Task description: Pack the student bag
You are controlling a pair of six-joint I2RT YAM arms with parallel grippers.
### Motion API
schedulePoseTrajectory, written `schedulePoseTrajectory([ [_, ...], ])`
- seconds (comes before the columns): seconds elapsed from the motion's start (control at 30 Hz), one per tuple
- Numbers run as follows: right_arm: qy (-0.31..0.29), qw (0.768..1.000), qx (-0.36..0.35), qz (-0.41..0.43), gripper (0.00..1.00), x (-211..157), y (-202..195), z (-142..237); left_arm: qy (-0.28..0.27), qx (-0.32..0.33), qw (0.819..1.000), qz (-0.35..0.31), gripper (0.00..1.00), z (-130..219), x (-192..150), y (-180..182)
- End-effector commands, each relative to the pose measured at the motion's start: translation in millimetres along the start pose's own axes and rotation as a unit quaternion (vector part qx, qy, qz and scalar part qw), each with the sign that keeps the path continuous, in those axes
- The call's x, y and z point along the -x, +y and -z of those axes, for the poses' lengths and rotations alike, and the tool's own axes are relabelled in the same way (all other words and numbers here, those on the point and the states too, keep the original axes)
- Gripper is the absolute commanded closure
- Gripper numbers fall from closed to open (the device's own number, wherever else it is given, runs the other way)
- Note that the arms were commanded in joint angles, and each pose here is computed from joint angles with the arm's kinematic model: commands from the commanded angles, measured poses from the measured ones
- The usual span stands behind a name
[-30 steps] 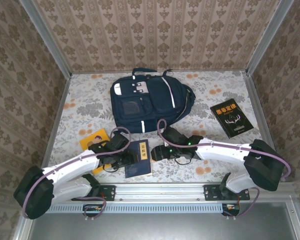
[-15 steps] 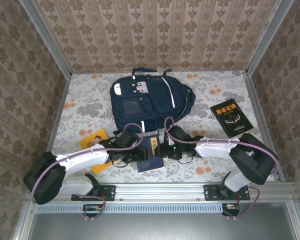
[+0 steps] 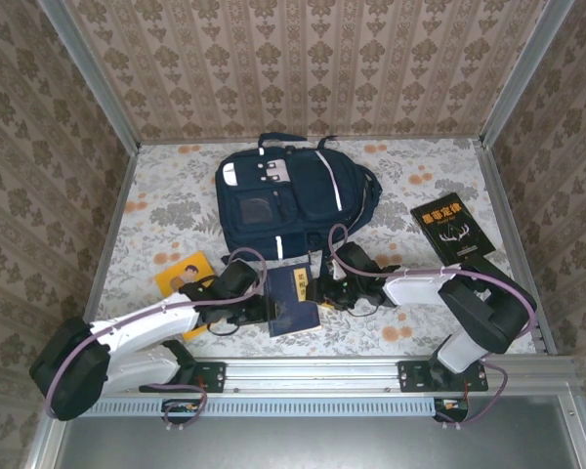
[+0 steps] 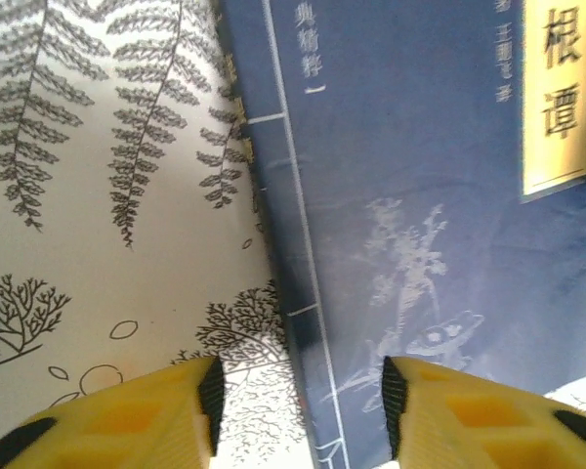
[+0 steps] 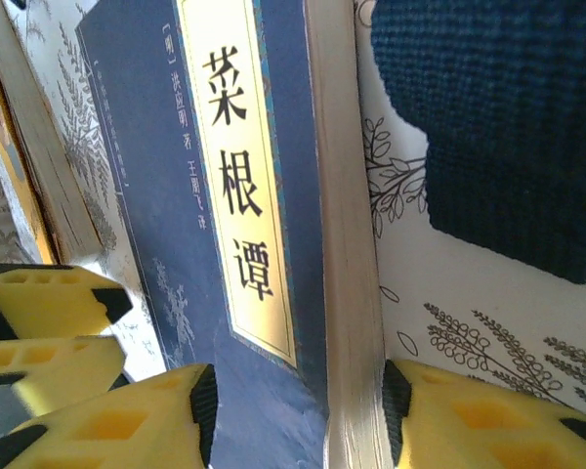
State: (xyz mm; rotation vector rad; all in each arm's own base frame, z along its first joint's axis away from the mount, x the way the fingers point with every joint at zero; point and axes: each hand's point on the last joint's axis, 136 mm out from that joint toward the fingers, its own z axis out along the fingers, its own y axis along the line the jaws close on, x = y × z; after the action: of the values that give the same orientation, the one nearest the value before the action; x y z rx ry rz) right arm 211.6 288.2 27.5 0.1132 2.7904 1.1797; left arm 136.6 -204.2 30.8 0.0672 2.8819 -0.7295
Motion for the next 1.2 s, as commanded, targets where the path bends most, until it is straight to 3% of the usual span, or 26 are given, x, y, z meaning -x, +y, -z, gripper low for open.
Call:
schedulePoseTrajectory([
  [0.0,0.012,1.0,-0.008,-0.012,0.51,-7,-15,-12,-0.005,0.001,1.0,-0.002,0.57,-6,4,2],
  [0.4,0.022,1.0,0.017,-0.009,0.6,-7,-3,-15,0.027,-0.014,1.0,-0.003,0.7,-28,3,-8],
  [0.9,0.012,0.998,0.054,0.036,0.66,-11,33,18,0.027,0.005,1.0,-0.012,0.7,-25,2,-4],
  [1.17,0.018,0.993,0.113,0.027,0.67,-14,58,24,0.026,0.001,1.0,-0.015,0.7,-25,4,-7],
])
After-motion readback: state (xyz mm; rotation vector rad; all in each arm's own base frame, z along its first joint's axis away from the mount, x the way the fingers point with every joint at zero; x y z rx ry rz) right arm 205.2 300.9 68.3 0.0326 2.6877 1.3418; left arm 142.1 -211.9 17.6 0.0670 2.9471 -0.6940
